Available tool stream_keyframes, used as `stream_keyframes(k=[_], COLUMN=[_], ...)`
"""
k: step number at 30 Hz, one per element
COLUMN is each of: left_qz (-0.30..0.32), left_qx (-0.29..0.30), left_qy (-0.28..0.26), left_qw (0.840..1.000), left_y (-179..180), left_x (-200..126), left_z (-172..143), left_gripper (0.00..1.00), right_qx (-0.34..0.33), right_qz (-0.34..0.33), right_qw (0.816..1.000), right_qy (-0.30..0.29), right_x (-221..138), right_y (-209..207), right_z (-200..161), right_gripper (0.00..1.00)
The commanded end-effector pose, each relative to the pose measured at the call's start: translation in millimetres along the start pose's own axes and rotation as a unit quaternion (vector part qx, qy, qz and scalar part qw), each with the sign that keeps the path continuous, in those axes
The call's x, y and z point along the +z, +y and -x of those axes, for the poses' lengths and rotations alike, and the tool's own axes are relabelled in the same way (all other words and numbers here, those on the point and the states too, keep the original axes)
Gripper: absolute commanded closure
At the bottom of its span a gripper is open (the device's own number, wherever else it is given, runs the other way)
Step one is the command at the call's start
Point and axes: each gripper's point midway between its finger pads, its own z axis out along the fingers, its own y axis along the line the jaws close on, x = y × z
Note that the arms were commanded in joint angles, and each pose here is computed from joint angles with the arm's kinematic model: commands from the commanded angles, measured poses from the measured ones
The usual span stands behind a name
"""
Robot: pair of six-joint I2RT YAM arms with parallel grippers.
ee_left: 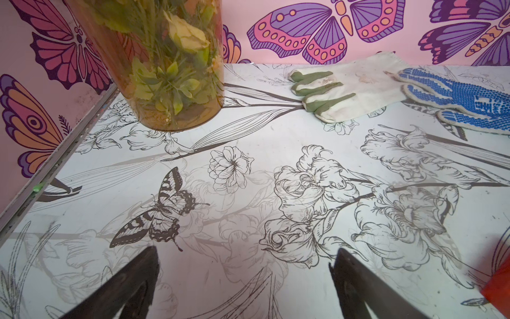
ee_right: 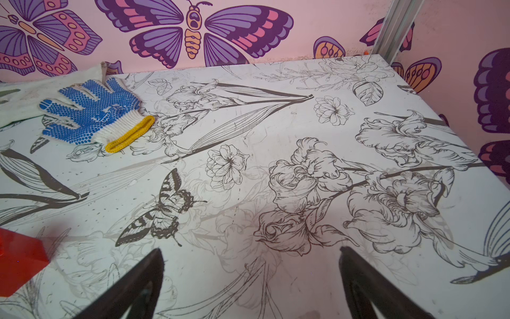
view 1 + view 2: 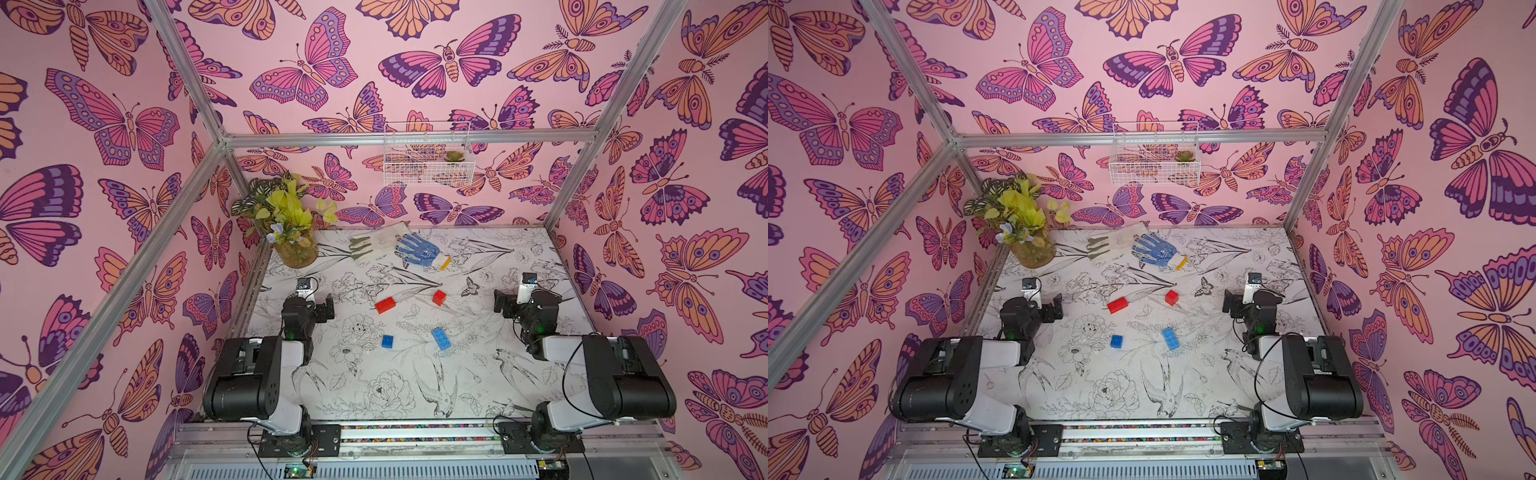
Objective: Assemble the letter f with lego
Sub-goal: Pick up the lego brick from the center of the board.
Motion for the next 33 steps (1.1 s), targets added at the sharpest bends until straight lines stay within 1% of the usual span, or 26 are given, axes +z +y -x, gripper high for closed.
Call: stream_keyframes(k=[1,7,9,12,14,16,19,21,22,25,29,31,33], left_qz=[0.017,0.027,0.032,0.017,-0.010,-0.052,-0.126,-0.152,-0.163,-0.202,-0.259,-0.268,-0.284], left_qx=[-0.011,-0.012,-0.023,-0.032,-0.043,-0.063,-0.085,-0.093,-0.096,-0.088,-0.071,-0.066,-0.050], left_qy=[-0.019,-0.035,-0.042,-0.057,-0.063,-0.070,-0.088,-0.098,-0.096,-0.068,-0.029,-0.015,-0.004], left_qw=[1.000,0.999,0.998,0.998,0.997,0.994,0.984,0.979,0.977,0.973,0.963,0.961,0.958], left_y=[7.2,9.0,8.9,0.4,-10.0,-24.6,-50.7,-60.5,-64.2,-77.6,-97.0,-100.0,-105.0], left_x=[-2.7,-28.2,-43.4,-68.2,-87.0,-106.5,-142.3,-165.1,-176.0,-202.4,-237.1,-251.2,-265.8], left_z=[15.7,41.2,58.6,85.9,105.7,127.3,160.8,177.8,184.1,192.8,192.8,190.2,186.7], left_gripper=[0.01,0.01,0.01,0.01,0.01,0.01,0.01,0.01,0.01,0.01,0.01,0.01,0.01], right_qx=[0.002,0.000,0.003,0.030,0.045,0.060,0.079,0.090,0.096,0.093,0.048,0.032,0.000], right_qz=[-0.001,-0.008,-0.009,-0.015,-0.006,-0.003,0.003,0.004,0.003,0.023,0.044,0.056,0.070], right_qw=[1.000,1.000,1.000,0.999,0.999,0.998,0.997,0.996,0.995,0.992,0.984,0.977,0.969], right_qy=[-0.024,-0.018,-0.018,-0.006,0.005,0.010,0.013,0.025,0.039,0.079,0.164,0.202,0.237], right_x=[0.0,-13.6,-20.1,-29.4,-35.5,-42.5,-55.3,-64.2,-69.5,-83.6,-98.7,-103.2,-106.7], right_y=[-2.0,-1.9,-1.7,-2.0,2.5,5.4,10.4,13.5,14.9,28.5,51.6,66.1,83.9], right_z=[17.5,35.5,41.5,51.9,59.3,66.5,76.8,82.5,81.6,81.1,68.5,61.1,52.2], right_gripper=[0.01,0.01,0.01,0.01,0.01,0.01,0.01,0.01,0.01,0.01,0.01,0.01,0.01])
